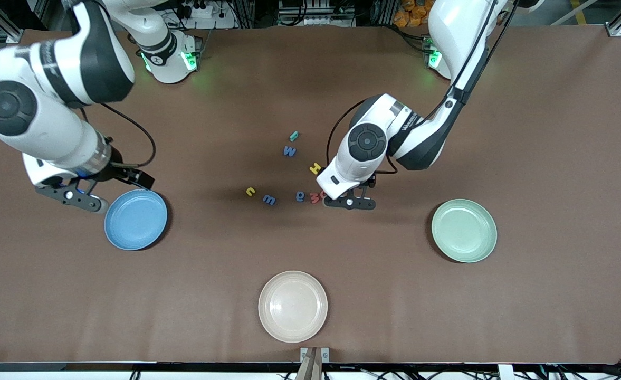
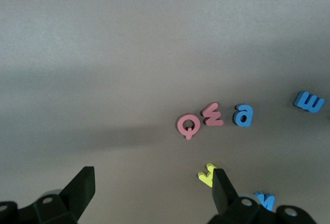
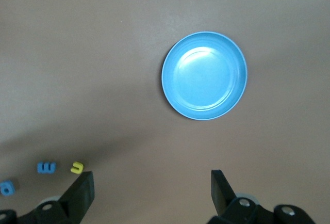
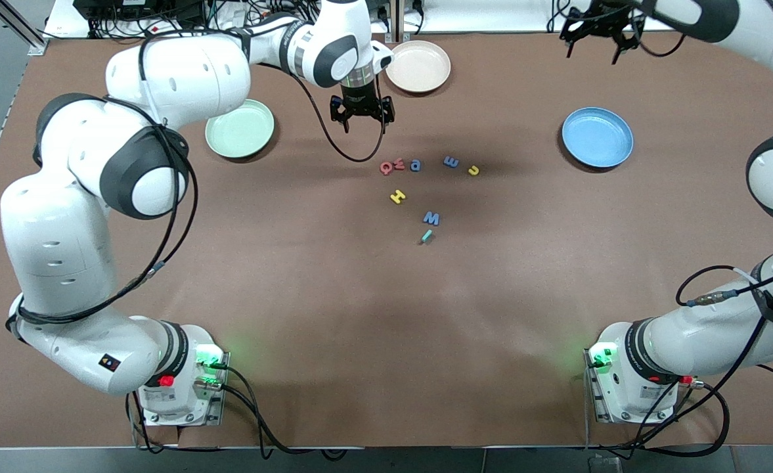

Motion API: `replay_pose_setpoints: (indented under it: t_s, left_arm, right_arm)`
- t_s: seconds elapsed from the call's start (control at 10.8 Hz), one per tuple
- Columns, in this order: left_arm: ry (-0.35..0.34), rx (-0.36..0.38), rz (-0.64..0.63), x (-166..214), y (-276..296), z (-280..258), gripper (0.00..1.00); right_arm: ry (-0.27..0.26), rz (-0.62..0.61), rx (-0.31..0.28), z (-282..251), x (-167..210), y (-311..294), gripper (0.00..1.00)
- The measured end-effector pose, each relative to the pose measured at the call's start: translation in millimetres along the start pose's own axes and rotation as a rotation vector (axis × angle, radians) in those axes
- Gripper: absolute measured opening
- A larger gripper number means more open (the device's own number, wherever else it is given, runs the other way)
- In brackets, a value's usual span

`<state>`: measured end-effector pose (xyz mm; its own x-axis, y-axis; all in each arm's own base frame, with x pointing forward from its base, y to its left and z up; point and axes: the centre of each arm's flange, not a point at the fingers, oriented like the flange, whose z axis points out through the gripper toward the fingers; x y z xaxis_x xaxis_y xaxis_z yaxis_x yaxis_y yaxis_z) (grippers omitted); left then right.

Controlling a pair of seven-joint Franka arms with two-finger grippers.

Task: Sort upper and lower case letters into plates
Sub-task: 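Lower the left gripper to the yellow H while the right gripper reaches the u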

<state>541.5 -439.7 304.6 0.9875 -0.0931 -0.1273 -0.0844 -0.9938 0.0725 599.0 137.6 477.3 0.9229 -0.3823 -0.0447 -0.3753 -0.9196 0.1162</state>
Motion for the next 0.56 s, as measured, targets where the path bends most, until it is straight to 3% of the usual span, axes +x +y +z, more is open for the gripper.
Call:
replay_pose_setpoints:
  t_s: [0.56]
  left_arm:
    - [-0.04,0.034,-0.023,-31.5,31.2,30.7,1.0]
  right_arm:
    - [0.049,0.283,0.113,82.2,-41.4,-59.7,1.0]
